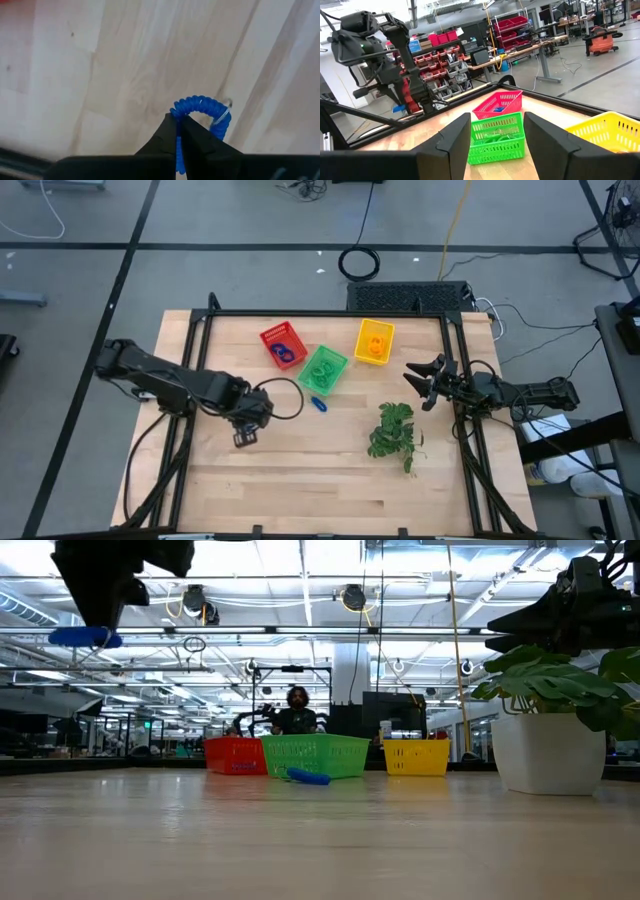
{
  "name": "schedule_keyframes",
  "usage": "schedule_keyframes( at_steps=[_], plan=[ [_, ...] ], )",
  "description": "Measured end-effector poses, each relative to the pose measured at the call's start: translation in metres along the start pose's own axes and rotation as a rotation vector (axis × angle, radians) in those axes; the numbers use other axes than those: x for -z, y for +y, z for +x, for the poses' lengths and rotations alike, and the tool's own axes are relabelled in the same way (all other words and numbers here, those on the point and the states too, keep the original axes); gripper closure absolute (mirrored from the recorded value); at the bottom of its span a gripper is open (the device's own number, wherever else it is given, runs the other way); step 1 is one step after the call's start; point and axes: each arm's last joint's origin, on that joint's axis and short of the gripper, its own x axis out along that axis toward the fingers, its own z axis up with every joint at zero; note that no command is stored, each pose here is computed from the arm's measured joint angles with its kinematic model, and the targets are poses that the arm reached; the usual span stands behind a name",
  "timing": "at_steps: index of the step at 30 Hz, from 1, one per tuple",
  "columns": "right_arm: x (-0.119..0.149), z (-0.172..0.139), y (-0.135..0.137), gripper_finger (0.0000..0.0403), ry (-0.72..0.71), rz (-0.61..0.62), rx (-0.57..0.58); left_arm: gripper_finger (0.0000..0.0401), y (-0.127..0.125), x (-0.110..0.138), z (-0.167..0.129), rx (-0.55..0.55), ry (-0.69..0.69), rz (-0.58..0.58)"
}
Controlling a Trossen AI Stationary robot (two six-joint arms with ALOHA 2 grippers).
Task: Sort spring keychains
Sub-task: Put the blue spring keychain into the red bin
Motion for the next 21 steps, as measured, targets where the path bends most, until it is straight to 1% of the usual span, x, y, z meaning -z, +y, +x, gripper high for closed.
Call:
schedule_keyframes(
  at_steps=[4,7,12,21],
  plan=[
    [0.000,0.000,0.000,0.0232,0.000,0.000,0.000,0.0396,0.011,0.000,-0.002,-0.017,0.028,0.047],
    [0.000,0.000,0.000,0.0232,0.000,0.000,0.000,0.0396,0.028,-0.008,-0.004,-0.046,0.039,0.053],
    [0.000,0.000,0.000,0.0232,0.000,0.000,0.000,0.0396,0.060,-0.029,-0.017,-0.068,-0.021,0.022],
    [0.000,0.000,0.000,0.0232,0.000,0.000,0.000,0.0396,0.120,-0.076,-0.040,-0.084,-0.084,-0.053]
  ],
)
